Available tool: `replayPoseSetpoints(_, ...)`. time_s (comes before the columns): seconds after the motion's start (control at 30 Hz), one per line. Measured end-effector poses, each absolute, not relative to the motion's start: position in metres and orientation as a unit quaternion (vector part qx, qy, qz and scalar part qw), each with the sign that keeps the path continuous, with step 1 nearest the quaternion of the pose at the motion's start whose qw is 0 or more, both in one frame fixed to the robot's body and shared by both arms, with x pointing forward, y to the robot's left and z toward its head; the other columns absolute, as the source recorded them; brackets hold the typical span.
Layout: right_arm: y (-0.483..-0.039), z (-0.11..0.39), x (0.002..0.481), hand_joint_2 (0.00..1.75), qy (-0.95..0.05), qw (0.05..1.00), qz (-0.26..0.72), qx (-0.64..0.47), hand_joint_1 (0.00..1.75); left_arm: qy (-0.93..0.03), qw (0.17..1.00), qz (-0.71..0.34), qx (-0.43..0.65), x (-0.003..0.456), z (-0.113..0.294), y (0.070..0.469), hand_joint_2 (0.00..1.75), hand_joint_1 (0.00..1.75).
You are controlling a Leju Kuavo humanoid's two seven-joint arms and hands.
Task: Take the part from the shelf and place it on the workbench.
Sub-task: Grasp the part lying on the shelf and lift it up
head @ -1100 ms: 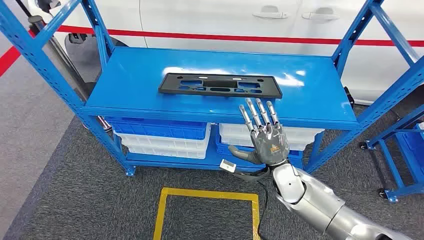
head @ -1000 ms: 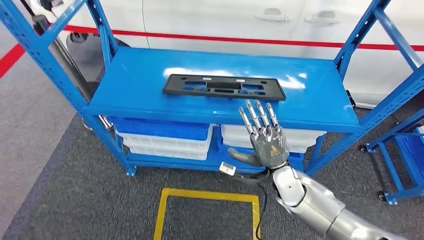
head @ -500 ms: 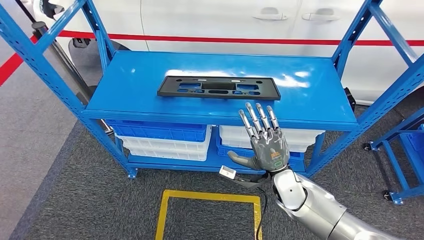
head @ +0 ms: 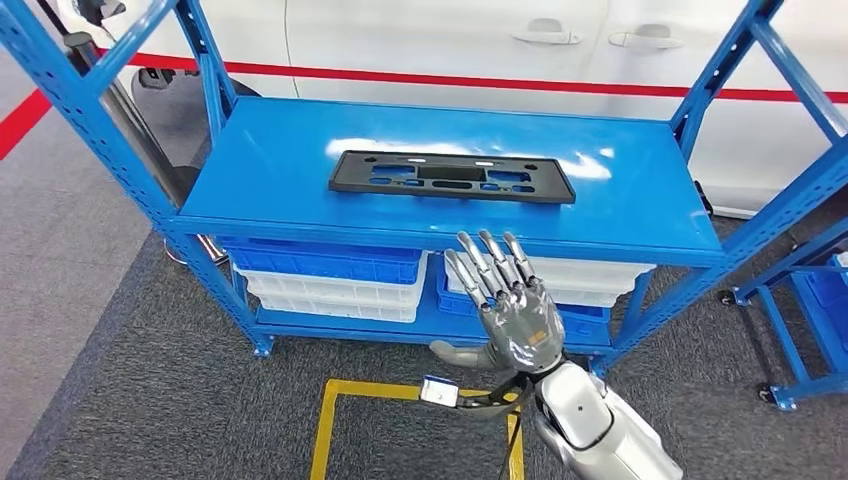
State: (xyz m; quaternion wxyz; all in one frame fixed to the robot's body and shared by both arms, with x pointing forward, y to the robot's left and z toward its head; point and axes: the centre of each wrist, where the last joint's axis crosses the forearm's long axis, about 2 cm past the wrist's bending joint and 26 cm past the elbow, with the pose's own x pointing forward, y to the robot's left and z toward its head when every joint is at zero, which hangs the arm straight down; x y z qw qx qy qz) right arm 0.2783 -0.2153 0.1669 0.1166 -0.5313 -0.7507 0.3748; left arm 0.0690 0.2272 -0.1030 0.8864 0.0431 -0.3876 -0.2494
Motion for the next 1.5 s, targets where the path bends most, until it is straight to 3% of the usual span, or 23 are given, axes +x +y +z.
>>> replayPoseSetpoints(0.07, -0.218, 0.166, 0.277, 1.75, -0.749, 0.125, 0.370, -0.535, 0.00, -0.390, 0.885, -0.251, 0.037, 0.071, -0.102, 0.226, 1.75, 0.00)
replayPoseSetpoints(0.3, -0.219, 0.170, 0.273, 1.75, -0.752, 0.138, 0.352, -0.541, 0.00, -0.372, 0.890, -0.258, 0.056, 0.074, -0.102, 0.225, 1.75, 0.00)
replayPoseSetpoints(0.43, -0.221, 0.172, 0.272, 1.75, -0.751, 0.141, 0.347, -0.544, 0.00, -0.369, 0.891, -0.255, 0.067, 0.074, -0.102, 0.226, 0.00, 0.00)
replayPoseSetpoints(0.87, -0.224, 0.169, 0.270, 1.75, -0.746, 0.155, 0.341, -0.550, 0.00, -0.354, 0.895, -0.255, 0.094, 0.071, -0.102, 0.229, 0.00, 0.00)
replayPoseSetpoints(1.17, -0.211, 0.162, 0.272, 1.75, -0.754, 0.157, 0.356, -0.529, 0.00, -0.294, 0.913, -0.261, 0.111, 0.066, -0.103, 0.232, 0.00, 0.00)
replayPoseSetpoints(1.5, -0.186, 0.136, 0.277, 1.75, -0.747, 0.190, 0.394, -0.501, 0.00, -0.273, 0.938, -0.180, 0.112, 0.064, -0.105, 0.238, 0.00, 0.00)
